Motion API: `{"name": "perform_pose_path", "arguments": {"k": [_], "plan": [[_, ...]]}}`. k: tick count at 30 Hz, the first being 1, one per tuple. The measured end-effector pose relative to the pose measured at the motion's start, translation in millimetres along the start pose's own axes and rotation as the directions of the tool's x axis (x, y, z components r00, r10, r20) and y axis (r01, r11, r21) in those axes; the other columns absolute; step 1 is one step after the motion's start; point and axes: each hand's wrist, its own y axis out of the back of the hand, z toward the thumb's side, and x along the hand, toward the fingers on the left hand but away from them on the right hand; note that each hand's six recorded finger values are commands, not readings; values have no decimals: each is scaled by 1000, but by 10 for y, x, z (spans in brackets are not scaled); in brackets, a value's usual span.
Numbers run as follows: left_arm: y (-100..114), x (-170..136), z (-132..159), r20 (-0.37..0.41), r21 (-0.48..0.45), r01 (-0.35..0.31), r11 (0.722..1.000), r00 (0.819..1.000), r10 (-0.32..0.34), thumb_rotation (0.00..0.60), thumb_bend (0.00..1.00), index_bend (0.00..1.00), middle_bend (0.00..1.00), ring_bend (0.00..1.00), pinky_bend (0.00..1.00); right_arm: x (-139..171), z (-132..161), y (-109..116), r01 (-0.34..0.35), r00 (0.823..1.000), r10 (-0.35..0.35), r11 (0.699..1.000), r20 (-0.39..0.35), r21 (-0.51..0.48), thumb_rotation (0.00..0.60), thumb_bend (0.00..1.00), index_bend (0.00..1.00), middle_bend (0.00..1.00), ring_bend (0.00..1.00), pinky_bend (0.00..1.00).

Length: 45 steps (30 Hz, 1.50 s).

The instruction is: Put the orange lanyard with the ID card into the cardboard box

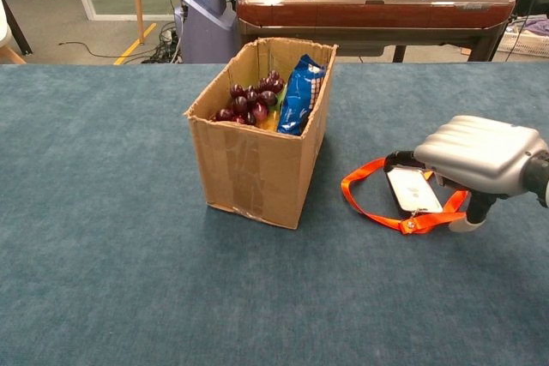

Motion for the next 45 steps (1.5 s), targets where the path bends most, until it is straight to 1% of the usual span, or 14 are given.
{"name": "perform_pose_path", "arguments": {"k": [9,18,20,26,29,37,45], "plan": [[19,-3,-11,-3,-6,-4,1000,1000,4,600,161,398,385,281,423,-98,61,-48,-26,1000,26,1000,-6,13,600,0,195,987,1000,998],[24,-5,-14,-2,-11,-3,1000,1000,3,600,161,398,385,281,423,-163,119,-79,-43,999,43,999,-10,14,600,2,233,987,1000,998],[25,-7,-14,-2,-10,-2,1000,1000,2,600,161,398,385,281,423,-173,126,-76,-44,999,45,999,-10,13,600,21,247,987,1000,998],[25,-9,-6,0,-9,-3,1000,1000,3,600,161,398,385,281,423,-198,144,-69,-51,999,51,999,-8,6,600,129,283,987,1000,998],[25,-12,-7,0,-8,-2,1000,1000,2,600,161,398,385,281,423,-198,146,-58,-54,999,54,999,-8,-1,600,153,287,988,1000,998],[18,-12,-3,1,-6,0,1000,1000,0,600,161,398,385,281,423,-168,92,-1,-48,999,48,999,4,-10,600,160,288,988,1000,998],[14,-13,-2,0,-6,1,1000,1000,-1,600,161,398,385,281,423,-197,78,-14,-63,998,63,998,10,-11,600,161,288,987,1000,998]]}}
